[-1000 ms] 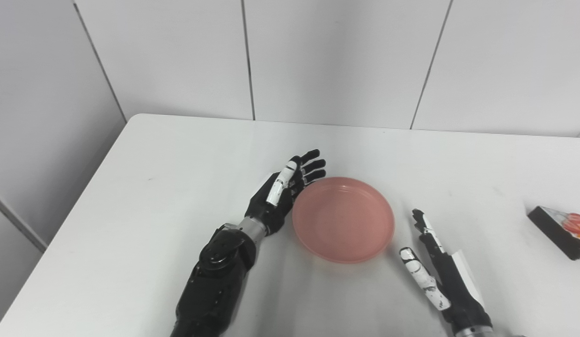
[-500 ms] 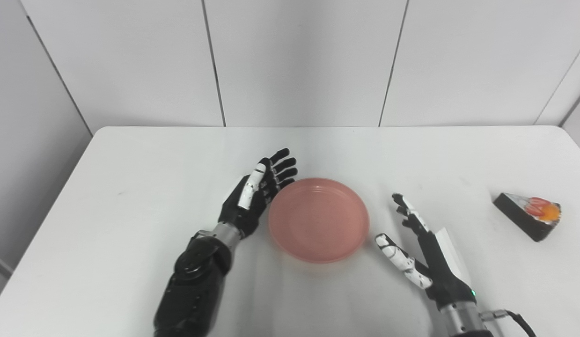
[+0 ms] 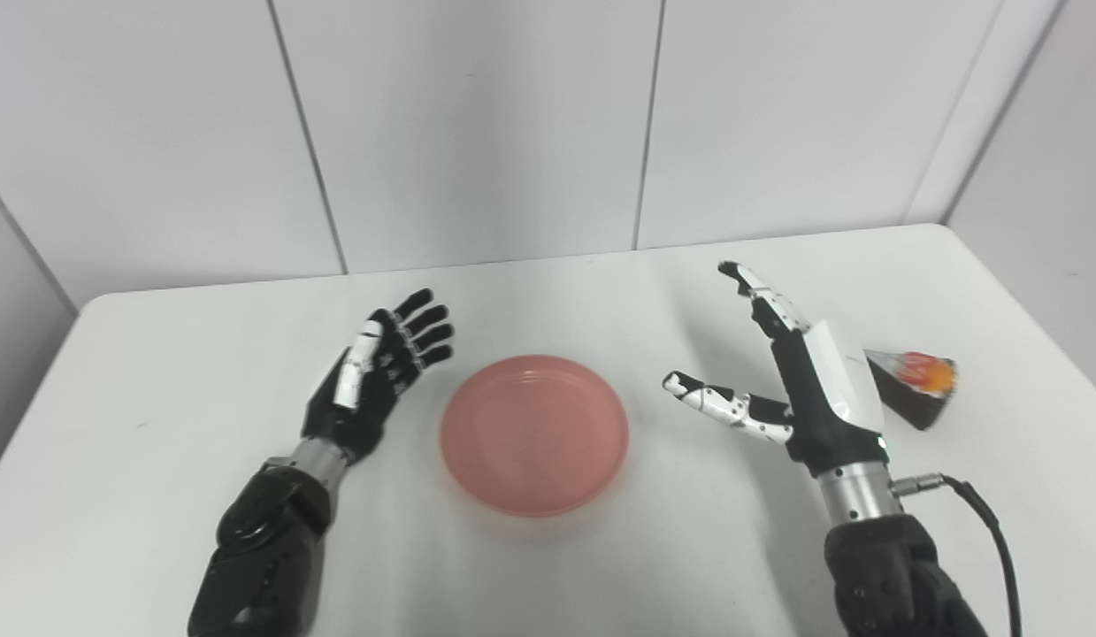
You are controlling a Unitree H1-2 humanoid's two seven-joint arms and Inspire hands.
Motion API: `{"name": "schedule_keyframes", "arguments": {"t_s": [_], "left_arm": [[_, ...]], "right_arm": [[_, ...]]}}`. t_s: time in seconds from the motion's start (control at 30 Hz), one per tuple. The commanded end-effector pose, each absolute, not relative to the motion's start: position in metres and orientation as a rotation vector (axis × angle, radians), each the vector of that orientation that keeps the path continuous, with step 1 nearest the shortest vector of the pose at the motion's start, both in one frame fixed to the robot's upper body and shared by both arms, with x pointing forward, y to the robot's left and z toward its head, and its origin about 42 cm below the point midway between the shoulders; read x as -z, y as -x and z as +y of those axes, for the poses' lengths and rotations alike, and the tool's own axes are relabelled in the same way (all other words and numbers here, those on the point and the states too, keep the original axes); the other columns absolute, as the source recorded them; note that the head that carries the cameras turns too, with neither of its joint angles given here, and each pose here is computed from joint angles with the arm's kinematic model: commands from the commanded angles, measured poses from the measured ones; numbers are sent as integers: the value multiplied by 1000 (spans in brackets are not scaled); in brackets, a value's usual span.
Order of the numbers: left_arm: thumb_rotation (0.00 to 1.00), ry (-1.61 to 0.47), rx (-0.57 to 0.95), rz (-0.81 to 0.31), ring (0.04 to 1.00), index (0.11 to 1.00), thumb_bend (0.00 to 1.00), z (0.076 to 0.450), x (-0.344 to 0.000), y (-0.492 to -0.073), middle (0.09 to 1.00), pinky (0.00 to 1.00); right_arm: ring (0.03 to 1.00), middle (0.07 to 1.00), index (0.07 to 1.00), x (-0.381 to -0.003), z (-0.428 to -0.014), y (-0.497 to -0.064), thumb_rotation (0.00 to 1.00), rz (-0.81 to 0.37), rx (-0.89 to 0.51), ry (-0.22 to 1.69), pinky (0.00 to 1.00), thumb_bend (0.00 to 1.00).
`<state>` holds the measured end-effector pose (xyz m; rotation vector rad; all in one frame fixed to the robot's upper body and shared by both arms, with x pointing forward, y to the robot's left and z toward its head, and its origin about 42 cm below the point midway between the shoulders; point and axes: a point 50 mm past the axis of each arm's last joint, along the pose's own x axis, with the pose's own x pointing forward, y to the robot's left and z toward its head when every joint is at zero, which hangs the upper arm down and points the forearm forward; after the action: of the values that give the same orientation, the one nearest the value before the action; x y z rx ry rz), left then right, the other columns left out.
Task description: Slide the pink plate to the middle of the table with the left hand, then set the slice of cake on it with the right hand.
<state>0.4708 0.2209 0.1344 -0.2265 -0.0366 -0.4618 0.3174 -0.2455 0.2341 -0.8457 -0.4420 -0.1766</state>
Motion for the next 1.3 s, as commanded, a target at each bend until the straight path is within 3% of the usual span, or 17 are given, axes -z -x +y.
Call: {"name": "schedule_keyframes", "arguments": {"t_s": [0.0, 0.3, 0.37, 0.53, 0.6, 0.9, 1.03, 1.17, 1.27], "left_arm": [[962, 253, 409, 126, 837, 831, 473, 244, -74, -440, 846, 806], [941, 262, 375, 164, 818, 810, 478, 265, -69, -446, 823, 797], [965, 260, 371, 170, 820, 812, 471, 268, -69, -447, 823, 806], [957, 233, 383, 176, 855, 830, 519, 278, -69, -449, 853, 850], [959, 224, 392, 178, 873, 850, 532, 282, -68, -450, 874, 871], [918, 205, 404, 176, 858, 848, 570, 291, -67, -450, 868, 846], [902, 203, 405, 176, 849, 841, 578, 294, -67, -451, 862, 830], [895, 208, 402, 176, 835, 830, 573, 296, -67, -451, 849, 817], [888, 211, 404, 179, 832, 826, 575, 298, -68, -451, 845, 811]], "right_arm": [[860, 894, 884, -261, -259, -316, 623, -499, 238, 907, 791, 720], [817, 898, 915, -284, -300, -310, 622, -415, 324, 1048, 694, 853], [850, 914, 927, -286, -307, -308, 626, -395, 336, 1066, 739, 888], [870, 932, 940, -288, -339, -298, 631, -289, 402, 1151, 755, 929], [861, 938, 958, -288, -352, -291, 648, -216, 434, 1161, 709, 955], [874, 957, 970, -290, -383, -283, 580, -78, 436, 1180, 724, 962], [874, 949, 963, -287, -390, -290, 556, -43, 419, 1184, 737, 968], [831, 934, 962, -282, -394, -297, 555, -22, 401, 1199, 663, 978], [845, 932, 956, -279, -396, -302, 561, -11, 384, 1207, 693, 975]]}}
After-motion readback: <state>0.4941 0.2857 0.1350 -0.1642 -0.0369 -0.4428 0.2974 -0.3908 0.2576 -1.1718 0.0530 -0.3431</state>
